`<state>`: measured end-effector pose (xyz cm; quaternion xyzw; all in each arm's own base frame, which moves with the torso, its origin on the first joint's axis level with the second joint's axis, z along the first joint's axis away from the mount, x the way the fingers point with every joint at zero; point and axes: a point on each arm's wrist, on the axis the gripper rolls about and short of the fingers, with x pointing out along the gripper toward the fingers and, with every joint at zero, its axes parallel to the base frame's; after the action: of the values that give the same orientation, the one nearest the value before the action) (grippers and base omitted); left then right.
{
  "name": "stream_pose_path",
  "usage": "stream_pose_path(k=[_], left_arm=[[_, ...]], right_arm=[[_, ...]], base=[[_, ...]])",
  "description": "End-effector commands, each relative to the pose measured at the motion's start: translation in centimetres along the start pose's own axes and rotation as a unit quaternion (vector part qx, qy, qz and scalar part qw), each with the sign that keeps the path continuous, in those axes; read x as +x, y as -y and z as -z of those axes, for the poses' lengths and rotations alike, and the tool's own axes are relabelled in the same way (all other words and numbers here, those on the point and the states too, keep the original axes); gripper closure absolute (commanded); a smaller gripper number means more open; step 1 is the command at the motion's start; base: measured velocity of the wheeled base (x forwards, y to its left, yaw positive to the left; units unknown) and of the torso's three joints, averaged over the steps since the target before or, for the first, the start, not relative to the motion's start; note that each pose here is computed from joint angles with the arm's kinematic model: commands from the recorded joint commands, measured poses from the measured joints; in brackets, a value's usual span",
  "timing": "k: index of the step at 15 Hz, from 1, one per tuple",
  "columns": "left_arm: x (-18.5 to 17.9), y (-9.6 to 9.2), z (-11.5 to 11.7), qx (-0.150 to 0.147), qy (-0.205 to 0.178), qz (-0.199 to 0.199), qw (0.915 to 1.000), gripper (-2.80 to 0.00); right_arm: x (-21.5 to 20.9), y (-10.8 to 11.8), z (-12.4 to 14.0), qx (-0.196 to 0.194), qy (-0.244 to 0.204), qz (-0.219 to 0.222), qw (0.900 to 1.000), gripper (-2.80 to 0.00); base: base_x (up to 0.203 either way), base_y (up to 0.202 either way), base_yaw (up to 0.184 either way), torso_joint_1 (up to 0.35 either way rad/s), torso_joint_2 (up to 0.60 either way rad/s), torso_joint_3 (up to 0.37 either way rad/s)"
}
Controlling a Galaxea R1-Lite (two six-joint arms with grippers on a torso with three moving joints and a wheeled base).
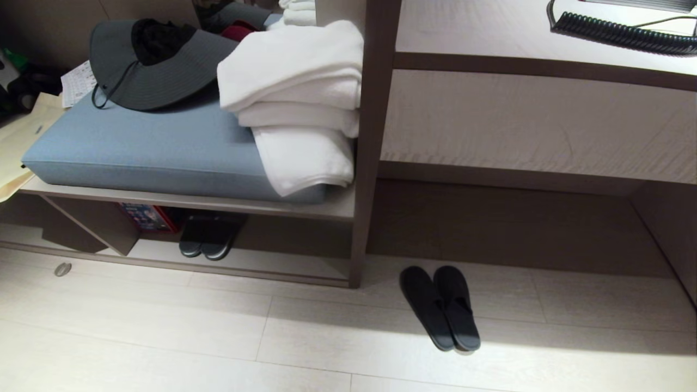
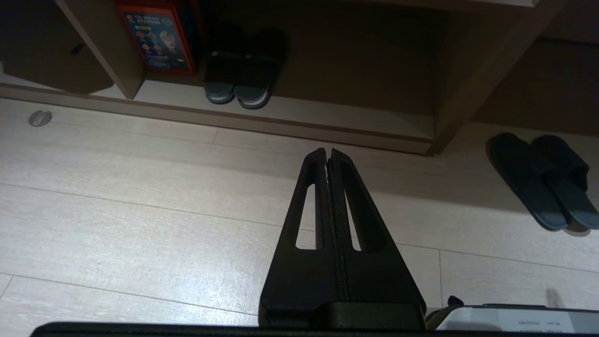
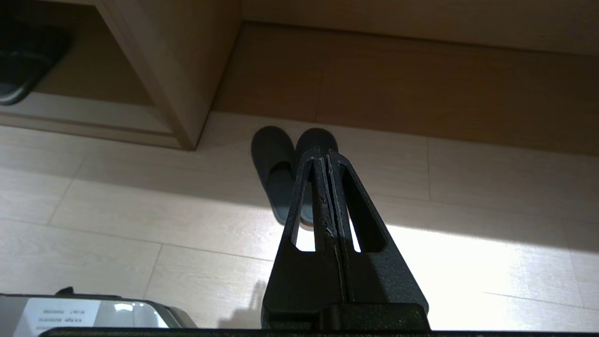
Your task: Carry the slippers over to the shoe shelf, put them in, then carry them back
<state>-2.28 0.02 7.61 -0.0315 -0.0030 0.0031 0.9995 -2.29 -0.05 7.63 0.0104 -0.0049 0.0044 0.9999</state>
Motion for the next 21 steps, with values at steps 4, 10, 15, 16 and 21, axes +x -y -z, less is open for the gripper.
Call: stream_pose_path(k=[4, 10, 15, 16, 21], left_arm=[[0.0, 0.0, 0.0, 0.0, 0.0, 0.0, 1.0, 0.0], [0.01, 0.0, -0.01, 0.0, 0.0, 0.0, 1.0, 0.0], [0.0, 0.0, 0.0, 0.0, 0.0, 0.0, 1.0, 0.0], [0.0, 0.0, 0.0, 0.0, 0.0, 0.0, 1.0, 0.0], [0.0, 0.0, 0.0, 0.0, 0.0, 0.0, 1.0, 0.0]], right_arm=[[0.01, 0.0, -0.01, 0.0, 0.0, 0.0, 1.0, 0.0], [0.01, 0.0, -0.01, 0.0, 0.0, 0.0, 1.0, 0.0], [0.01, 0.0, -0.01, 0.0, 0.0, 0.0, 1.0, 0.0], [0.01, 0.0, -0.01, 0.0, 0.0, 0.0, 1.0, 0.0], [0.01, 0.0, -0.01, 0.0, 0.0, 0.0, 1.0, 0.0]], base=[[0.0, 0.0, 0.0, 0.003, 0.0, 0.203], [0.0, 0.0, 0.0, 0.001, 0.0, 0.201], [0.0, 0.0, 0.0, 0.001, 0.0, 0.206], [0.0, 0.0, 0.0, 0.004, 0.0, 0.196], [0.0, 0.0, 0.0, 0.002, 0.0, 0.204]])
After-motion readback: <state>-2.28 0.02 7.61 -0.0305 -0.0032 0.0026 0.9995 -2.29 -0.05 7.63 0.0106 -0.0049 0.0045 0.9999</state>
